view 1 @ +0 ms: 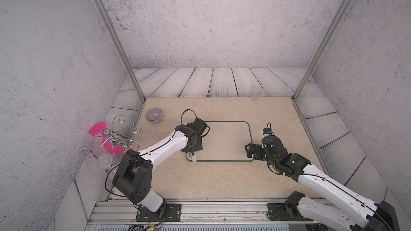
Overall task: Align the knife with the edge of the cutting board
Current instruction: Place the knife at the edge of the cutting board.
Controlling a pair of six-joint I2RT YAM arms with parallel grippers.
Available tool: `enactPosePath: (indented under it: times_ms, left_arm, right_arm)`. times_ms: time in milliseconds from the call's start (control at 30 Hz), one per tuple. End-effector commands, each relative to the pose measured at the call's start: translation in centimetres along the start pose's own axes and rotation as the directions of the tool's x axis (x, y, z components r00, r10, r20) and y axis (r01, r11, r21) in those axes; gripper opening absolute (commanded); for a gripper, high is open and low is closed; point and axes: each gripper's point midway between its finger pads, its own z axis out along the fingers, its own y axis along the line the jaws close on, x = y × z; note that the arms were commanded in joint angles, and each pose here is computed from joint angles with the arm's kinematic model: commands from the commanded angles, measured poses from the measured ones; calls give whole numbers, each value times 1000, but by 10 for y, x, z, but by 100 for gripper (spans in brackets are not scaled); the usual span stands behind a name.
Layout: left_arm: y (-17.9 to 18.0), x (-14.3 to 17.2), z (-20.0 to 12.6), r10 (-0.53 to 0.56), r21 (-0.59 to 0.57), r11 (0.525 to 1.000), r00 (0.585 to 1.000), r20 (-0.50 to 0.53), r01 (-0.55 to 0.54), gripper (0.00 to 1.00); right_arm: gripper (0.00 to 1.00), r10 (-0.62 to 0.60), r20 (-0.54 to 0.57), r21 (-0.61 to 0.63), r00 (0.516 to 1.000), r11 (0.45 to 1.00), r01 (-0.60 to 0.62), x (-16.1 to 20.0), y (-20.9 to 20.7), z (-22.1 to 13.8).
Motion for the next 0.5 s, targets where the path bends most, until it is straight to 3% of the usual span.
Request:
enactPosePath:
  times_ms: [0, 467]
  left_arm:
    - [-21, -6, -13, -40, 24, 999, 996, 79, 38, 7]
    - [-124, 30, -1, 48, 46, 997, 989, 140, -55, 7]
  right_arm:
    - [99, 40, 20, 78, 999, 996, -42, 6, -23, -9]
    - [99, 105, 42, 132, 994, 985, -110, 27, -55, -36]
